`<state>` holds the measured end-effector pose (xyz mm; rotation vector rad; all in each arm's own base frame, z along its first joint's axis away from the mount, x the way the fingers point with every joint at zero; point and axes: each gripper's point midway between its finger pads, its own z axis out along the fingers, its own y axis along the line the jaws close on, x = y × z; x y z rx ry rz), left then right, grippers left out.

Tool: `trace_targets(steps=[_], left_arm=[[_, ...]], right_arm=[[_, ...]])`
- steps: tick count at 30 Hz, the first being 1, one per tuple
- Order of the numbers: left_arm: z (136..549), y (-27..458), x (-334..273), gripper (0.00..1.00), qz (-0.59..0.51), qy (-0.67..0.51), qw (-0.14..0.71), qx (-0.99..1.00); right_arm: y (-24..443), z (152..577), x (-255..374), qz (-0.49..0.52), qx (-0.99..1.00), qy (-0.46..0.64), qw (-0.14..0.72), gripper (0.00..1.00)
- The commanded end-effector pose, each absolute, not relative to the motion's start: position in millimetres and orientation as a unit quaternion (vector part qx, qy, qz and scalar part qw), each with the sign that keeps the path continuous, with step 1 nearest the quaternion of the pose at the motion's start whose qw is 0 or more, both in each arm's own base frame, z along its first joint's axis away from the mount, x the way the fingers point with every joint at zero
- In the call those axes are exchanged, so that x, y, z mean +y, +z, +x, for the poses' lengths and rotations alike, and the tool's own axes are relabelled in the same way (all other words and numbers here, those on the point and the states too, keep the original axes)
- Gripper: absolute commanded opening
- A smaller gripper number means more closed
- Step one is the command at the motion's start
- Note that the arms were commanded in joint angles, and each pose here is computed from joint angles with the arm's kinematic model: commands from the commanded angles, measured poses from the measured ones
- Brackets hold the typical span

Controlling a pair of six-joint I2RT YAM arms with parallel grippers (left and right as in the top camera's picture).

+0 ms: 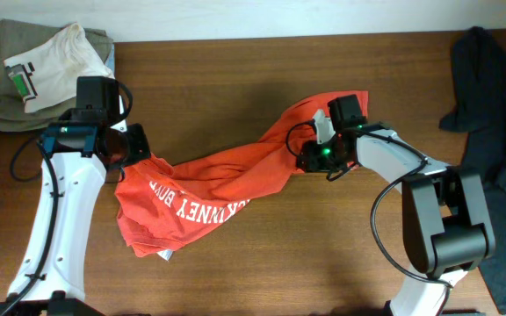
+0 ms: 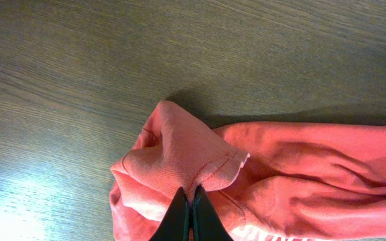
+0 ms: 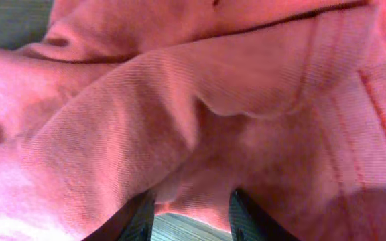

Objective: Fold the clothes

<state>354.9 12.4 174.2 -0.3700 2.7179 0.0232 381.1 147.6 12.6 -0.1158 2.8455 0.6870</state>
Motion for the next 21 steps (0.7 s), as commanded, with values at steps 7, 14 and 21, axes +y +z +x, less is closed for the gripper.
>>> trace_targets(steps=[7,14,21], left_arm=[[355.8,175.5,14.5,0.01,-0.136,0.013,0.201,0.970],[355.7,175.5,14.5,0.01,-0.136,0.013,0.201,0.970],[355.8,175.5,14.5,0.01,-0.136,0.013,0.201,0.970]], right_arm=[[19.2,373.7,161.4,-0.056,0.958,0.262,0.102,0.40],[15.7,371.9,175.3,-0.076,0.963,0.235,0.111,0.40],[13.9,373.3,174.2,-0.064,0.966,0.222,0.113,0.25]])
